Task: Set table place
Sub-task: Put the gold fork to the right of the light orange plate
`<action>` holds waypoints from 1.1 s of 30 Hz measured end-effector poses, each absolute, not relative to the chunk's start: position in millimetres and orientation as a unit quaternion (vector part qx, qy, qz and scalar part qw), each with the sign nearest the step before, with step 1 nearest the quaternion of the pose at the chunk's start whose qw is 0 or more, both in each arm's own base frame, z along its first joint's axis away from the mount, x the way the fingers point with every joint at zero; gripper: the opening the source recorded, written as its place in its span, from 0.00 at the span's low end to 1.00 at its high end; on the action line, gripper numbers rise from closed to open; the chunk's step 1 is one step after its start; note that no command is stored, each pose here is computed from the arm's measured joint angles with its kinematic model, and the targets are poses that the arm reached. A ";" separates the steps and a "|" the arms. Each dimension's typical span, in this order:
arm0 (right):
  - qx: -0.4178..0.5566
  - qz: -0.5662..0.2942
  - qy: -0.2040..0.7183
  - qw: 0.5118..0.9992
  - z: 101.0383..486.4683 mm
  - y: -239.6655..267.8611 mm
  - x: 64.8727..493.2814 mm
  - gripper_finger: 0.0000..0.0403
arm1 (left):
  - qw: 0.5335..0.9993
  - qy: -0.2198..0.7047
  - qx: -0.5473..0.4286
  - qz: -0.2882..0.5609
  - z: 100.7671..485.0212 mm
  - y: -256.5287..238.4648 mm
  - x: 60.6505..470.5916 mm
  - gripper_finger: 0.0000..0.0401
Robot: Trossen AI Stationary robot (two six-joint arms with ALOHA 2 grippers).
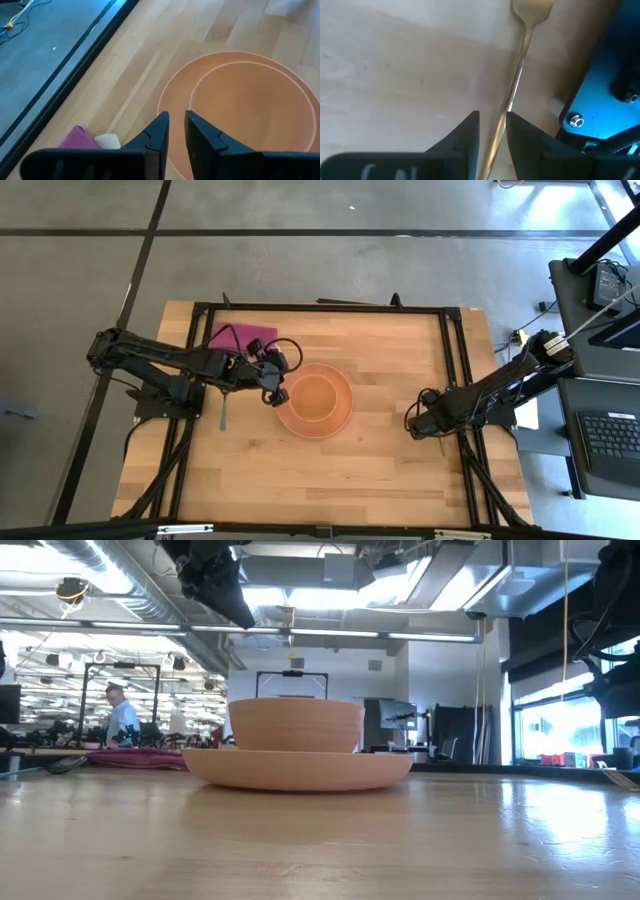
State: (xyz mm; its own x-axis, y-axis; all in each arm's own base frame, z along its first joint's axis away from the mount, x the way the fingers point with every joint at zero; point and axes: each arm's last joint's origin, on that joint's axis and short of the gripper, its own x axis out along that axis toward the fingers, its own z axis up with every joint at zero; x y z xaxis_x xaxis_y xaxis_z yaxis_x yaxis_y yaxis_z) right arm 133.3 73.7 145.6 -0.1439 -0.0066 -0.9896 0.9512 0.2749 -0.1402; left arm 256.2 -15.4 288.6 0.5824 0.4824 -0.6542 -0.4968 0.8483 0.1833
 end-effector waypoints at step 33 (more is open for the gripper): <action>0.288 -0.441 0.593 0.610 142.2 81.2 155.9 0.04 | 0.890 0.364 -0.012 0.274 288.5 -16.9 256.2 0.09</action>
State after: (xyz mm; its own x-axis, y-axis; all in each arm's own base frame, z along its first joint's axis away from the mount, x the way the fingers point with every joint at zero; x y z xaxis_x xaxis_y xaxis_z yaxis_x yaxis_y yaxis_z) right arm 155.9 81.2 142.2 -0.0908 -0.1956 -0.9765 0.8789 0.4454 -0.1709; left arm 256.2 -16.9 288.5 0.5856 0.4788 -0.6541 -0.4958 0.8499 0.1784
